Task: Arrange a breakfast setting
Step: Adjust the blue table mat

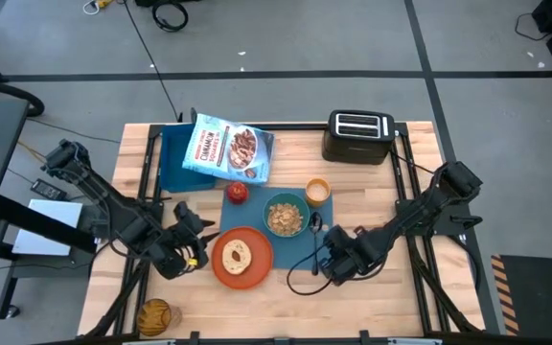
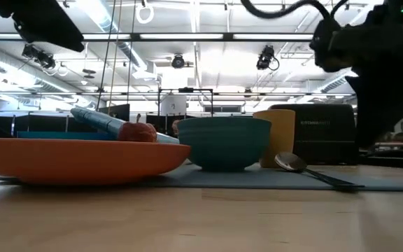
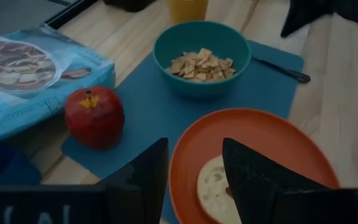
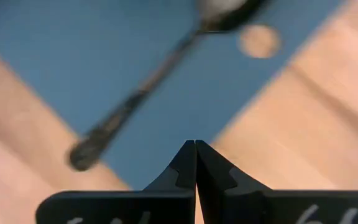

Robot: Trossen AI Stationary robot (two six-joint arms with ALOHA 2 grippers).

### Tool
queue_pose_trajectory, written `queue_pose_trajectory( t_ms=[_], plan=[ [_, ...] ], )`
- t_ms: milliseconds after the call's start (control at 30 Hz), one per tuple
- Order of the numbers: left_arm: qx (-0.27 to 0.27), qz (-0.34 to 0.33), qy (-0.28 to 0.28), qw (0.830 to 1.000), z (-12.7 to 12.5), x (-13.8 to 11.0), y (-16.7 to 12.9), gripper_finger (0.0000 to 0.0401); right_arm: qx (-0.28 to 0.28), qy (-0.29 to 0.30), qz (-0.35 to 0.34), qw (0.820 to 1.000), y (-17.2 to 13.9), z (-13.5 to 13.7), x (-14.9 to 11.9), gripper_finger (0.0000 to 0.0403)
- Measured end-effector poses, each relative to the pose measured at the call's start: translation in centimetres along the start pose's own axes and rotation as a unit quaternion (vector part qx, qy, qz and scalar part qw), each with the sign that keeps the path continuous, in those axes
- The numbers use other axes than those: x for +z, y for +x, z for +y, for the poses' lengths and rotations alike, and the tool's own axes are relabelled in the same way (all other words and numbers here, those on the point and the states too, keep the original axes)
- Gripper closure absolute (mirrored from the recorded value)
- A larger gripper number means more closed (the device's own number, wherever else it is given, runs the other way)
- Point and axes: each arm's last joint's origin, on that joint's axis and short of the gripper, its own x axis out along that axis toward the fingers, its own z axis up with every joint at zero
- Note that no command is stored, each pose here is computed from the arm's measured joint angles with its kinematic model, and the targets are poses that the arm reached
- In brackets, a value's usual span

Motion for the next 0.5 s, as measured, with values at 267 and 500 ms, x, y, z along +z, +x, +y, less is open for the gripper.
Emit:
queue_pose_trajectory(
  t_ms=[267, 500],
  plan=[
    [-0.007, -0.019, -0.005, 1.0, -0.2, 0.9, 0.6, 0.0241, 0.079, -0.021, 0.033, 0.996, 3.6, 1.2, -1.1, 0.0398],
    [-0.001, -0.019, -0.004, 1.0, 0.0, 1.4, 1.1, 0.0241, 0.05, -0.037, 0.038, 0.997, 3.6, 0.7, -0.9, 0.0398]
  ],
)
